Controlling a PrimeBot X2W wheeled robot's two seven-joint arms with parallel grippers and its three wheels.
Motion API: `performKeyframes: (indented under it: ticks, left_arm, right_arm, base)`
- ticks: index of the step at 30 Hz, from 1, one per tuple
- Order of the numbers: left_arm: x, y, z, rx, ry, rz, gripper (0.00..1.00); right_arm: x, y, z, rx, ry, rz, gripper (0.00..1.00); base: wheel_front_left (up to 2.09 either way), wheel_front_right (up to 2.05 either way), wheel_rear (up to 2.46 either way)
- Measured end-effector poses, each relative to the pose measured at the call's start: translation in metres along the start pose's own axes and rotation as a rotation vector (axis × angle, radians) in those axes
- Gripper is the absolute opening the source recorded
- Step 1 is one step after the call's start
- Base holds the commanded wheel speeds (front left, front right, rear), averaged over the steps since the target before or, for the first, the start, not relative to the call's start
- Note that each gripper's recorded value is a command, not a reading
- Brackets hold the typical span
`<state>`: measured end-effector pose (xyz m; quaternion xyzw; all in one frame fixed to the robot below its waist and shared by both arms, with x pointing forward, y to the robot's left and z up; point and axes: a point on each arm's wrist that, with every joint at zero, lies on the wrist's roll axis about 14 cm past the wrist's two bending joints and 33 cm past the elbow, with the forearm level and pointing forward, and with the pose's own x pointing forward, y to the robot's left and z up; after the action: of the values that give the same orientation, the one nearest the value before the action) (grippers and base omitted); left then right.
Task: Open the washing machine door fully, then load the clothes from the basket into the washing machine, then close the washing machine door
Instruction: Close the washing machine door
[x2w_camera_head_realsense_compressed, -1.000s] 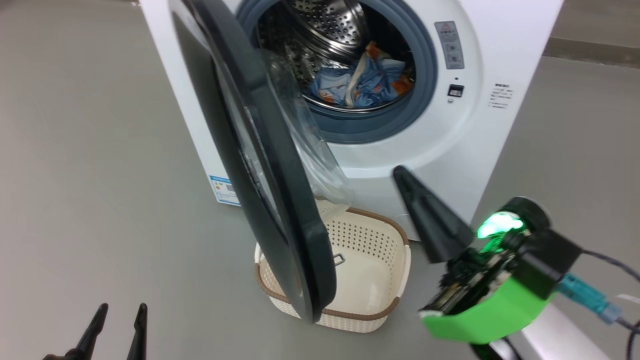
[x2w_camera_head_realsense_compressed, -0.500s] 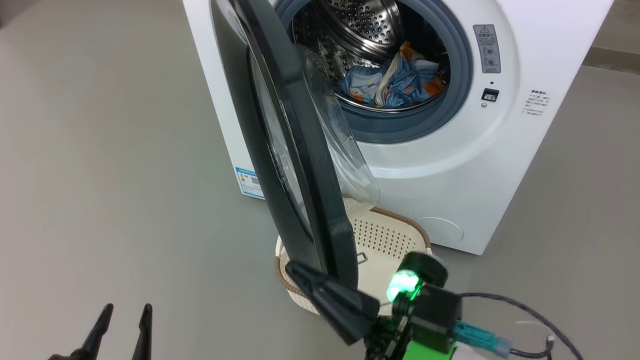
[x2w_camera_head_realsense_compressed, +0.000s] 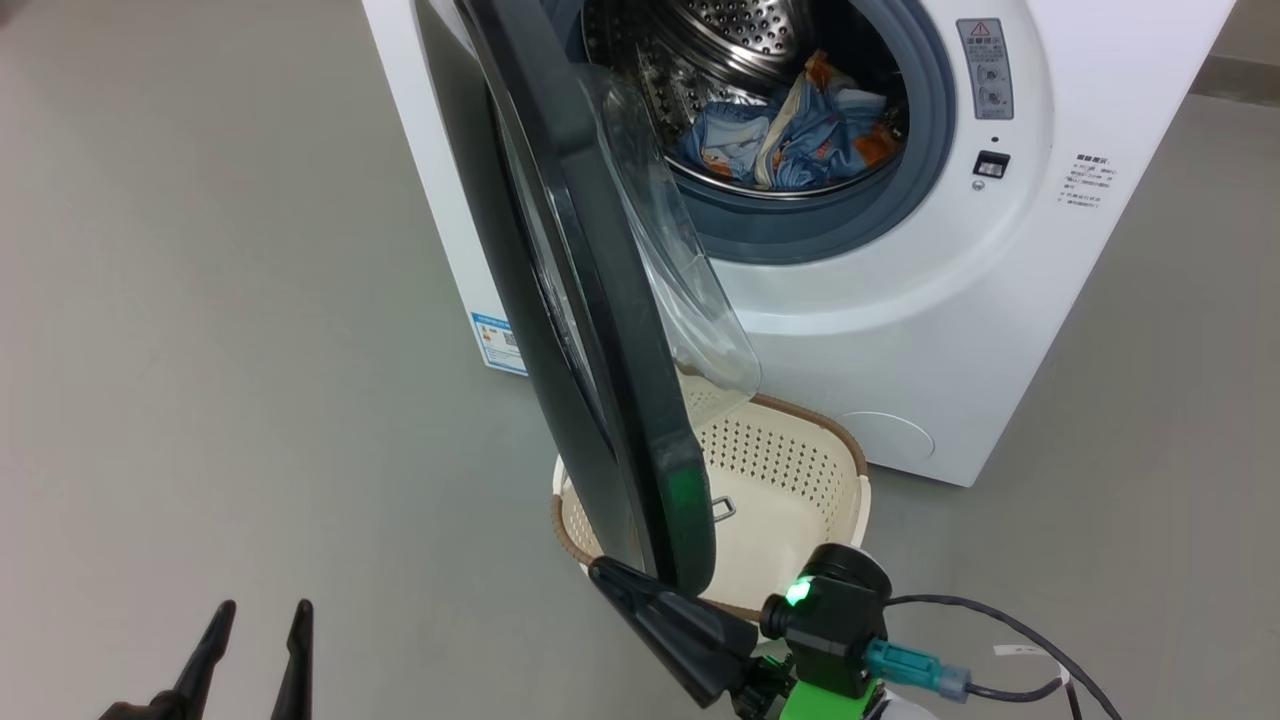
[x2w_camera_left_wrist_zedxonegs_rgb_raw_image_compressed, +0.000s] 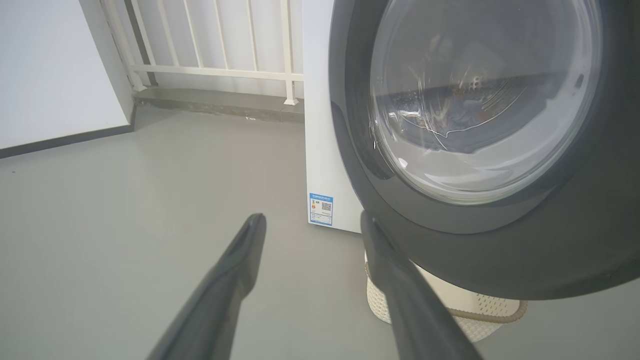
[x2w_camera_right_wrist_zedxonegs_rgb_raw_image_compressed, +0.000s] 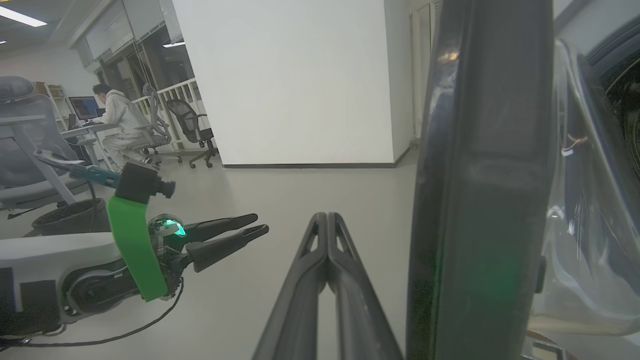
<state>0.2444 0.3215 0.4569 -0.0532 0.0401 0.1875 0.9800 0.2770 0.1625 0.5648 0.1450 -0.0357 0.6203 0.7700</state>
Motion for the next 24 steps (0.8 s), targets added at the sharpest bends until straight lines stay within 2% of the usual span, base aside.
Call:
performKeyframes:
  ticks: [18, 24]
  left_arm:
    - [0.009, -0.011, 0.000, -0.001, 0.002, -0.024, 1.00]
    - [0.013, -0.020, -0.002, 0.001, 0.011, -0.052, 1.00]
  right_arm:
    - [0.002, -0.033, 0.001, 0.020, -0.014, -0.109, 0.00]
    - [-0.005, -0.056, 0.006, 0.009, -0.031, -0.181, 0.00]
  base:
    - [0.00, 0.00, 0.00]
    - [0.00, 0.00, 0.00]
